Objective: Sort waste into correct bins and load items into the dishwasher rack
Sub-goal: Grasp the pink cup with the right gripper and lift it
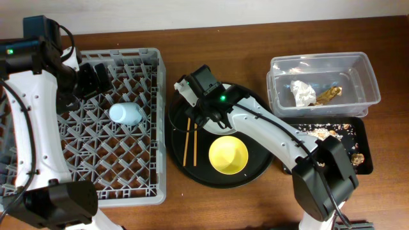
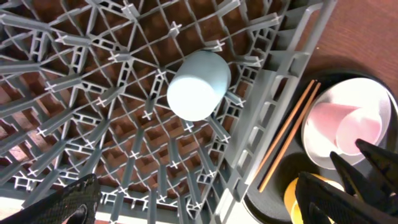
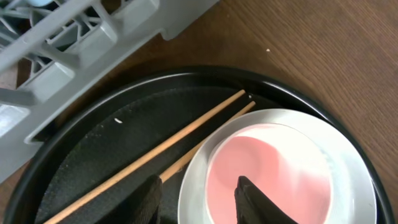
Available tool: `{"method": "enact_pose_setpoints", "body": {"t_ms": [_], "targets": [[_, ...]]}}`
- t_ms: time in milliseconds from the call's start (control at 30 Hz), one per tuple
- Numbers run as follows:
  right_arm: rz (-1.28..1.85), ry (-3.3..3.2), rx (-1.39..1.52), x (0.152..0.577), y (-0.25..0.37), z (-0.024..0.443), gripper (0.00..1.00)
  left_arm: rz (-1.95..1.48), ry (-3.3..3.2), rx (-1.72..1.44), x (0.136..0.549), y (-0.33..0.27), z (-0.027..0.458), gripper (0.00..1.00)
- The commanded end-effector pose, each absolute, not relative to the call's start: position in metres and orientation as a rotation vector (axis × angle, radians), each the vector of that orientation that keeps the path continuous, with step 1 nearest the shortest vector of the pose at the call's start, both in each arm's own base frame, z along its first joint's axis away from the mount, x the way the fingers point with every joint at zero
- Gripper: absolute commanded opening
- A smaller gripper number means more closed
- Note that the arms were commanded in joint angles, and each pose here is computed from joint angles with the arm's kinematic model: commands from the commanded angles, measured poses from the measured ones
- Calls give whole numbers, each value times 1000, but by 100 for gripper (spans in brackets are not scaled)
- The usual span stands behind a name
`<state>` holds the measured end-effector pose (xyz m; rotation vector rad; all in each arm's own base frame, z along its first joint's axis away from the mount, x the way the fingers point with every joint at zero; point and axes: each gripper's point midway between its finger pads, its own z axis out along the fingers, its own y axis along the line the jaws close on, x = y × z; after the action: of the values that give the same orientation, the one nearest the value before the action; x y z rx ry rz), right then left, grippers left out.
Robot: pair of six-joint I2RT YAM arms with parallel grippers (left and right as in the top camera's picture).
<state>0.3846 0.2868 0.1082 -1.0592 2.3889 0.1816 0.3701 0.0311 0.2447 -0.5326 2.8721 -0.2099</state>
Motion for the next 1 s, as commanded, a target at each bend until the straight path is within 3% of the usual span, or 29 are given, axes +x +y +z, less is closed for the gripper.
{"method": "enact_pose_setpoints", "body": {"t_ms": [0, 267, 300, 333, 433, 600, 633, 767, 867, 967], "targets": [[142, 2406, -1070, 389, 286, 95, 38, -172, 2865, -530, 366, 35, 243, 99], [106, 2447, -1078, 392, 282, 73, 34, -172, 2868, -530, 367, 36, 239, 99], [96, 2446, -1074, 393, 282, 73, 25, -173, 2865, -529, 368, 36, 240, 99], [98, 2442, -1071, 394, 282, 74, 7, -173, 2864, -529, 368, 36, 240, 99], [96, 2413, -1056, 397, 283, 97, 4, -205, 2863, -525, 368, 32, 240, 99], [129, 2303, -999, 387, 274, 205, 4, -461, 2857, -336, 370, 0, 248, 99], [162, 2261, -921, 375, 261, 258, 4, -662, 2817, -157, 370, -25, 258, 99], [433, 2155, -837, 331, 236, 344, 4, -1234, 2490, 363, 349, -91, 308, 99], [802, 2025, -860, 291, 222, 393, 4, -1390, 2305, 483, 343, -110, 333, 99], [1021, 1944, -867, 280, 210, 413, 4, -1478, 2198, 566, 338, -129, 347, 99]]}}
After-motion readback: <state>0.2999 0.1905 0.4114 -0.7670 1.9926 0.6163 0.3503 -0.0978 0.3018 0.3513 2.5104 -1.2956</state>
